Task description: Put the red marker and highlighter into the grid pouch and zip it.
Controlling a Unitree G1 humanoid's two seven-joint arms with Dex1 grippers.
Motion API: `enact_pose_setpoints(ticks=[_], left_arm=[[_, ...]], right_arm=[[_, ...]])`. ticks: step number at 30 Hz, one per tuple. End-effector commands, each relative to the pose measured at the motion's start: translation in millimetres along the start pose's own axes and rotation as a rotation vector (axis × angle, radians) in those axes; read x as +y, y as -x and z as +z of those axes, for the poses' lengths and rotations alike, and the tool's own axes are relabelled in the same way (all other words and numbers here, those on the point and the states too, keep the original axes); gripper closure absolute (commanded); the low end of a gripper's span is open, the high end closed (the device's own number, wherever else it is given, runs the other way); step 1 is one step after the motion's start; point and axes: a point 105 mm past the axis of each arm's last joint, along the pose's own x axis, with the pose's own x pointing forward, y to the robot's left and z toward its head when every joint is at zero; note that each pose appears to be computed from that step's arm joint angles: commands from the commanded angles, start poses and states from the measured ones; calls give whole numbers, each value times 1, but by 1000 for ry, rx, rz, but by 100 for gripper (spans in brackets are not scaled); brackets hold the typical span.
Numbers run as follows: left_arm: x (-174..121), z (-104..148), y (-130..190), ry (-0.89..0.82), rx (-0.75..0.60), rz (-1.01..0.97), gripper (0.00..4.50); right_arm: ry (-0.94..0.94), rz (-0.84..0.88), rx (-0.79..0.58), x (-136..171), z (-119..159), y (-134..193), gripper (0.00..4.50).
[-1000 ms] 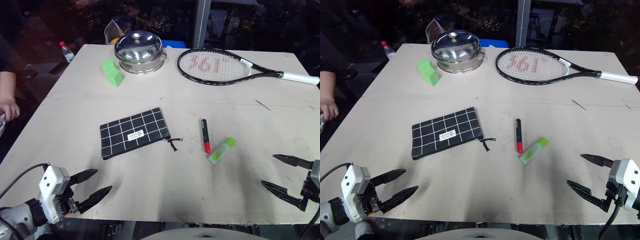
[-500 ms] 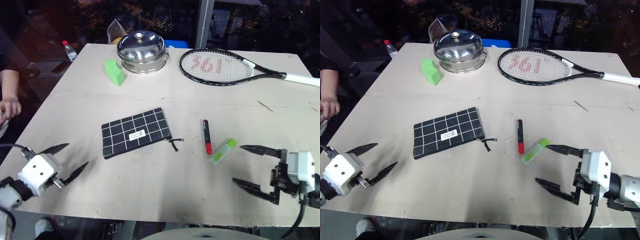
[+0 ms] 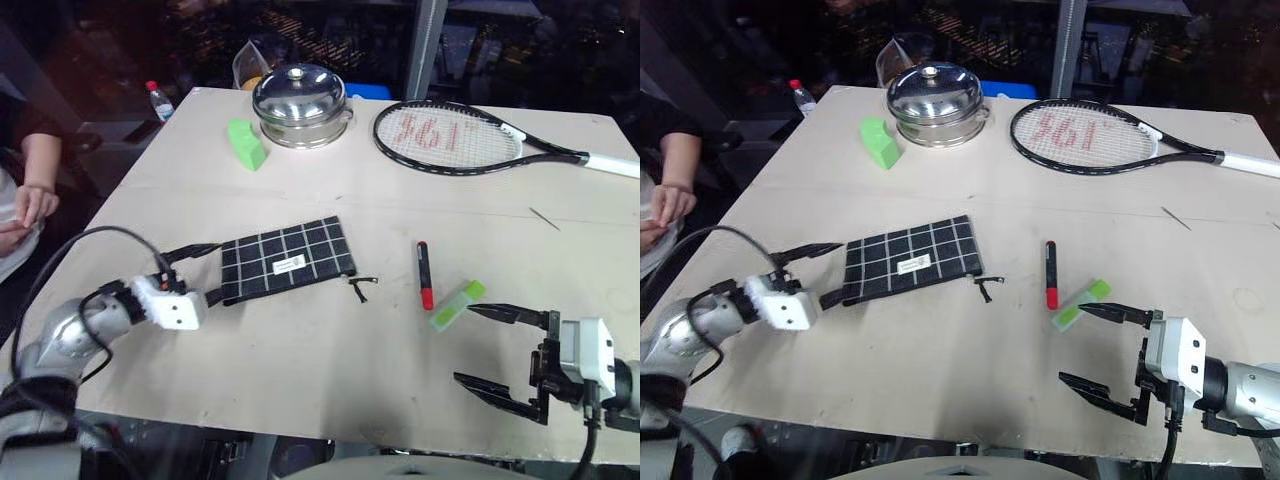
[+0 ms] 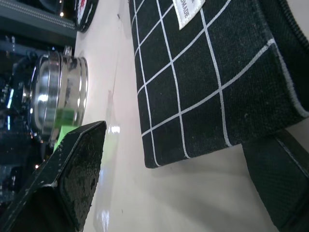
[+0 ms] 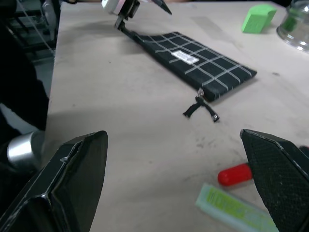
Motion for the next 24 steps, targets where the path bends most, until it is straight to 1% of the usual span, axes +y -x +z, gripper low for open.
enact_pose_setpoints(ticks=[1, 2, 3, 4, 5, 6, 7, 9, 10, 12, 14, 15, 18, 21, 24], left_arm=[[-11, 17, -28, 2, -101, -60, 68], [-13, 19, -34, 16, -114, -80, 88], [-14, 21, -37, 27, -125, -91, 146], [-15, 22, -39, 35, -132, -96, 195], [-13, 24, -43, 48, -143, -95, 229], [-12, 25, -45, 56, -151, -92, 289], [-10, 26, -46, 65, -157, -88, 317], [-6, 28, -51, 101, -163, -70, 419], [-3, 30, -53, 132, -167, -61, 446], [1, 33, -55, 209, -180, -50, 446], [7, 33, -52, 336, -183, -37, 446], [8, 36, -48, 377, -197, -42, 446], [12, 45, -38, 526, -231, -50, 446], [16, 58, -30, 625, -250, -69, 446], [14, 69, -27, 695, -252, -92, 446]], right_arm=[[52, -21, -32, 3, 13, -3, 0], [52, -29, -29, 3, 13, -4, 0], [54, -35, -26, 3, 12, -4, 0], [54, -38, -24, 4, 12, -5, 0], [53, -53, -22, 3, 12, -6, 0], [52, -64, -20, 2, 11, -6, 0], [50, -73, -19, 2, 11, -7, 0], [45, -88, -19, 2, 10, -10, 0], [44, -102, -17, 1, 9, -12, 0], [43, -129, -26, -2, 9, -17, 0], [13, -147, -25, -6, 8, -23, 0], [7, -163, -11, -10, 7, -26, 0], [-56, -243, 88, -27, -1, -36, 0], [-174, -259, 128, -43, -6, -50, 0], [-312, -312, 136, -67, -12, -70, 0]])
